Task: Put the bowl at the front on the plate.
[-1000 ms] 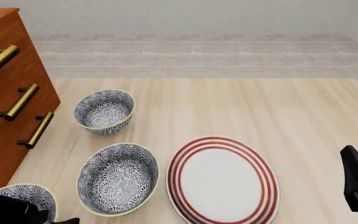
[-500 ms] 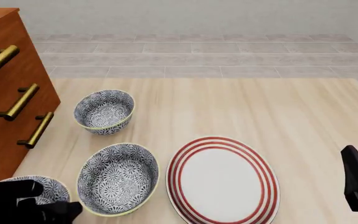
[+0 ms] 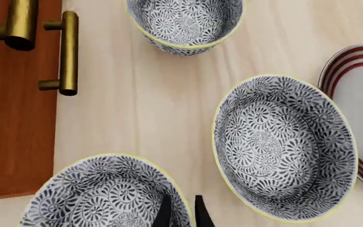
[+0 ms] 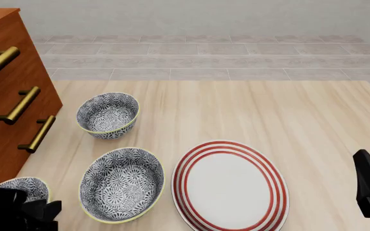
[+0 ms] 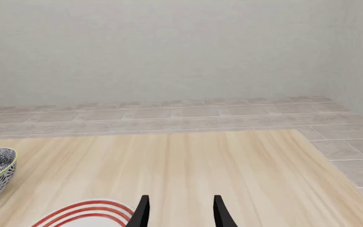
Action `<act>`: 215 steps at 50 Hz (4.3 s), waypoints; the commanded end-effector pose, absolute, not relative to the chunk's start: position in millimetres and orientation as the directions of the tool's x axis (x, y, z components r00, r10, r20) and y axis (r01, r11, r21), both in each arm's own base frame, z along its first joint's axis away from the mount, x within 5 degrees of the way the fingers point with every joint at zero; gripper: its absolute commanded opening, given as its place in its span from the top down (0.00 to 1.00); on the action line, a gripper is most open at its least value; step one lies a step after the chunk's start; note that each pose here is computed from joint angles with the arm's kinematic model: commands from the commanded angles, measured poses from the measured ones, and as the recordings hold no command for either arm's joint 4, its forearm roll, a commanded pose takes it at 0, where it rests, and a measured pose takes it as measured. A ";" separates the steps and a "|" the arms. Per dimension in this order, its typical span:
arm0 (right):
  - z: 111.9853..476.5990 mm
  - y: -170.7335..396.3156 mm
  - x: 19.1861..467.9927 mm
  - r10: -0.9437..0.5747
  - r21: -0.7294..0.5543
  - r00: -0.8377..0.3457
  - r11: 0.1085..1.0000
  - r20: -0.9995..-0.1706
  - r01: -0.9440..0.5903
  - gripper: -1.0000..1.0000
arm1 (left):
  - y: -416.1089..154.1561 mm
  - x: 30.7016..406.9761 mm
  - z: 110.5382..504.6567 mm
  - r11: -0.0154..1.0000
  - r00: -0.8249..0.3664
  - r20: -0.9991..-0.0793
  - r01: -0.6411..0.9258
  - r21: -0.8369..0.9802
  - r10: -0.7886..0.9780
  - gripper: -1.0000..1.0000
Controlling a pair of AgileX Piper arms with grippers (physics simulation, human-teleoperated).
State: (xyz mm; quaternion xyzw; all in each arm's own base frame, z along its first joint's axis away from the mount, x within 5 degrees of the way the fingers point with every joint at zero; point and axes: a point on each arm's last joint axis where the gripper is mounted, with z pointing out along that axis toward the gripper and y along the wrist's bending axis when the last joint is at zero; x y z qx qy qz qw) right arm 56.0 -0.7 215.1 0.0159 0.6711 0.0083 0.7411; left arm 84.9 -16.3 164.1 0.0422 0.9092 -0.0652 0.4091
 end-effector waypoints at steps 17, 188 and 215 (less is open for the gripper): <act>214.7 -0.3 56.4 0.032 0.033 0.093 0.999 -0.995 0.003 0.00 | -7.4 86.3 243.3 0.989 -0.483 -0.867 0.128 0.075 0.128 1.00; 214.3 -1.3 56.2 0.046 0.048 0.093 0.999 -0.995 0.019 0.00 | -191.7 153.5 267.7 0.370 0.294 -0.775 0.748 0.551 0.559 1.00; 214.2 -1.1 56.6 0.041 0.042 0.089 0.999 -0.995 0.016 0.00 | -245.0 153.1 278.5 0.283 0.267 -0.789 0.830 0.480 0.554 1.00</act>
